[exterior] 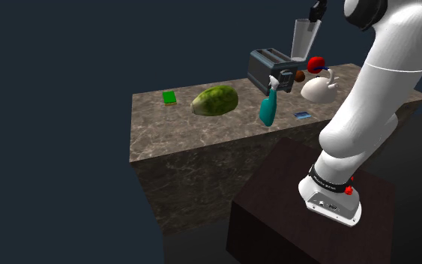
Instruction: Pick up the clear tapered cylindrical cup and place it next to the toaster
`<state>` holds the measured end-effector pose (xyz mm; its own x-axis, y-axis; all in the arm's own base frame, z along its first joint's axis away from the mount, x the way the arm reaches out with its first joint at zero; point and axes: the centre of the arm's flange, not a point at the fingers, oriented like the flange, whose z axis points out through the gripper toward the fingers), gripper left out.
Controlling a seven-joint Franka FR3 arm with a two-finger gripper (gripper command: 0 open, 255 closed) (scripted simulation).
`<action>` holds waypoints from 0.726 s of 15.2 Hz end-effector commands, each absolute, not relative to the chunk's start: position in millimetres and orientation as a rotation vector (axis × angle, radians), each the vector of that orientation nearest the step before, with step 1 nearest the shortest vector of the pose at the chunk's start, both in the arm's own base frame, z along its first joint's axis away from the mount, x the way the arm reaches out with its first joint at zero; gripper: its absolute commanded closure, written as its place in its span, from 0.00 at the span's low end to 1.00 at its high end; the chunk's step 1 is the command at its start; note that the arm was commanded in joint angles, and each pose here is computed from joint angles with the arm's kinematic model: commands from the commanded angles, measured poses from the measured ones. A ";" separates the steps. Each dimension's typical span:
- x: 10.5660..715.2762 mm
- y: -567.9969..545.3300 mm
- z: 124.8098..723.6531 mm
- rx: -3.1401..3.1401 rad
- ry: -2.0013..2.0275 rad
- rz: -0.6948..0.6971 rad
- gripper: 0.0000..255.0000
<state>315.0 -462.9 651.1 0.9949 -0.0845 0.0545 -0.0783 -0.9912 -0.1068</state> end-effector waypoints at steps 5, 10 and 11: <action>309.6 -472.6 625.0 -3.034 0.120 -0.090 1.00; 309.6 -472.6 598.6 -3.034 0.120 -0.090 1.00; 309.6 -472.6 593.3 -3.034 0.120 -0.090 1.00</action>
